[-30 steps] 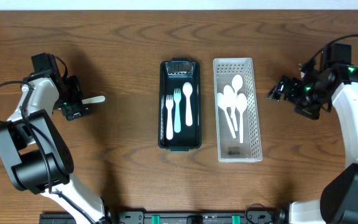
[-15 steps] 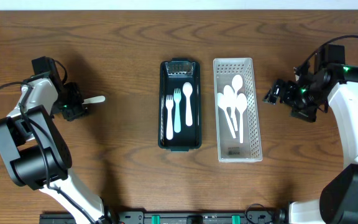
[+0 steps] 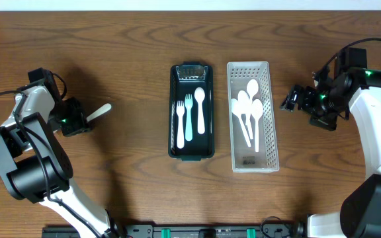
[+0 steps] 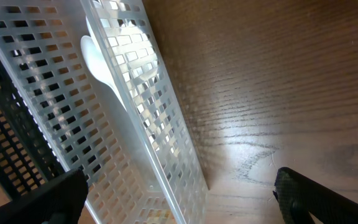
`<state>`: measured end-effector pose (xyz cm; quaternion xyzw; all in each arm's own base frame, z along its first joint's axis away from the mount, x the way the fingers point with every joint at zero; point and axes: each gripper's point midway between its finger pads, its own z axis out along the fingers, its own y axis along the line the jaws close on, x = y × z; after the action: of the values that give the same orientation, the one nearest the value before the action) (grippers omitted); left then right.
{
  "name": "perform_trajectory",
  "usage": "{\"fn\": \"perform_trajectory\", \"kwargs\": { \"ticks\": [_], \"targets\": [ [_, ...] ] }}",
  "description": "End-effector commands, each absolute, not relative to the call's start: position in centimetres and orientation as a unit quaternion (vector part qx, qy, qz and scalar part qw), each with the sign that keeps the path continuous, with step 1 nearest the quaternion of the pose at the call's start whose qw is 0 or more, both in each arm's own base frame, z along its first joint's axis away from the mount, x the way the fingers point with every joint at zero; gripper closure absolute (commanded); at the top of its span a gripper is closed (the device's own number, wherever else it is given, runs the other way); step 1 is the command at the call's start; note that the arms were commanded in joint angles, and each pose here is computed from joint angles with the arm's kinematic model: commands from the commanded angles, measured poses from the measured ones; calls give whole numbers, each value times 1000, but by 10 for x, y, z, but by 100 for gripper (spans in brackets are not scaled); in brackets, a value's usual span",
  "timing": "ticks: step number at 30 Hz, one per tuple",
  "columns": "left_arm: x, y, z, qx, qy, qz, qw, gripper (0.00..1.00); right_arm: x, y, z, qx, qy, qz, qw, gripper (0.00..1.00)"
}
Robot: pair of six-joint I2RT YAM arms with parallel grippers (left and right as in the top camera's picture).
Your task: Pack container
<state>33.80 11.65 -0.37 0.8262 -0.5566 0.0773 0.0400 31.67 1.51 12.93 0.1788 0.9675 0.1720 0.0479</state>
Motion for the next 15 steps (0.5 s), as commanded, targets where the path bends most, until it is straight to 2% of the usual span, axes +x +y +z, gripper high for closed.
{"fn": "perform_trajectory", "kwargs": {
  "ticks": [1,3,5,8,11,15],
  "targets": [
    [332,119,-12,814,-575,61,48,63,315,17,127,178,968,171,41,1],
    [330,118,-12,815,-575,59,51,72,314,17,127,178,968,170,41,1],
    [329,117,-12,815,-575,58,54,74,314,17,127,178,968,170,40,1],
    [331,114,-11,809,-580,68,59,85,314,17,127,178,968,170,41,1],
    [340,107,-9,790,-602,100,61,92,316,17,127,177,968,171,43,1],
    [367,96,3,713,-680,171,31,94,318,16,127,176,968,171,49,1]
  ]
}}
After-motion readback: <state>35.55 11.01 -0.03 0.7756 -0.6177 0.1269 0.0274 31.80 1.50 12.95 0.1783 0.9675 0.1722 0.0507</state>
